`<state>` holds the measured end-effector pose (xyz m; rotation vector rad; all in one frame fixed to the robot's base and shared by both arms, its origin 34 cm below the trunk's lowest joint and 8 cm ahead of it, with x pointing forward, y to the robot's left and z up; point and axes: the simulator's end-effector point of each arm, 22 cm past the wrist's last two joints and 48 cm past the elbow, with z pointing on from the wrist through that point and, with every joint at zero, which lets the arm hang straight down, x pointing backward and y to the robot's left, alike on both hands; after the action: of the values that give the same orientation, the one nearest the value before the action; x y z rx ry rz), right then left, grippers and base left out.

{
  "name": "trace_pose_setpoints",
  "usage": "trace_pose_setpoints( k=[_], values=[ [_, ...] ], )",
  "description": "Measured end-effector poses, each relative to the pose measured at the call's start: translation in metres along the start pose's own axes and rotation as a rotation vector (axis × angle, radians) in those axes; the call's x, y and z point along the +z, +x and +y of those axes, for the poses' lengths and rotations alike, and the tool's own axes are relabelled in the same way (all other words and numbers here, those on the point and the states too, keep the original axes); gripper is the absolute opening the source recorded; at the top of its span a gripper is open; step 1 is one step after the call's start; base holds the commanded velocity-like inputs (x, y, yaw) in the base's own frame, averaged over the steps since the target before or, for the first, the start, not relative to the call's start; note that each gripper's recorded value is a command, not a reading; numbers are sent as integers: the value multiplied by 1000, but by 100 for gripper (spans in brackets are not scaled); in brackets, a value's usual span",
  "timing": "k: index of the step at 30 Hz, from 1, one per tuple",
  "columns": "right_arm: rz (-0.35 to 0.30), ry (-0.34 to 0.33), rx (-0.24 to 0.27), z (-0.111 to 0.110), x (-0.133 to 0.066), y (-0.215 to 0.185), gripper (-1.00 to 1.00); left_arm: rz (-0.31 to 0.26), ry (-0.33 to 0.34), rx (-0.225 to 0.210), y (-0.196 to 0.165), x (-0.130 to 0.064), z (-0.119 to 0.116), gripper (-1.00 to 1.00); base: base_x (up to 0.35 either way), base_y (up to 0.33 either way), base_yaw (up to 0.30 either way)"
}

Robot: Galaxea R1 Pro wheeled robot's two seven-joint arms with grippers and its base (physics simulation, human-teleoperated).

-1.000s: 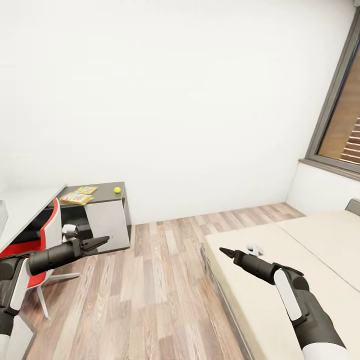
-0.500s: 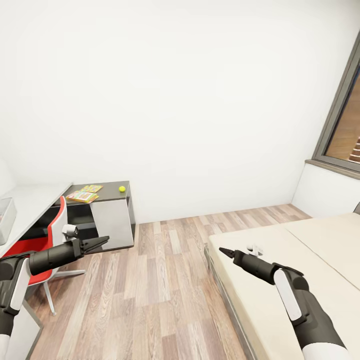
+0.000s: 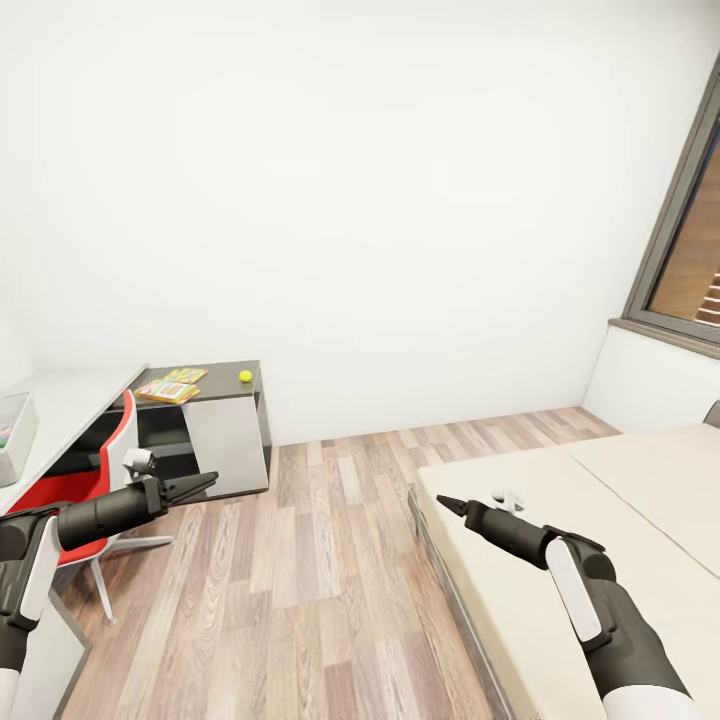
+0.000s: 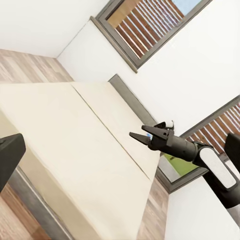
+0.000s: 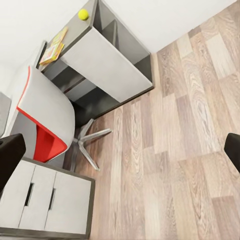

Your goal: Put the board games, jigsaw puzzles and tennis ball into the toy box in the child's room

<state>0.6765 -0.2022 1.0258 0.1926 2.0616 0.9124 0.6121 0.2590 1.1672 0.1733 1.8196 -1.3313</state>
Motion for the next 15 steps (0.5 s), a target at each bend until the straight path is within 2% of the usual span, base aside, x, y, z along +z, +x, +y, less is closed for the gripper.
trace_pose_setpoints(
  k=[6, 15],
  values=[
    [-4, 4, 3, -2, -1, -1, 100, 0, 0, 0, 0, 0, 0, 100, -13, 0, 0],
    [-4, 4, 3, -2, 0, -1, 100, 3, -3, -1, 1, 1, 1, 100, -128, -1, 0]
  ],
)
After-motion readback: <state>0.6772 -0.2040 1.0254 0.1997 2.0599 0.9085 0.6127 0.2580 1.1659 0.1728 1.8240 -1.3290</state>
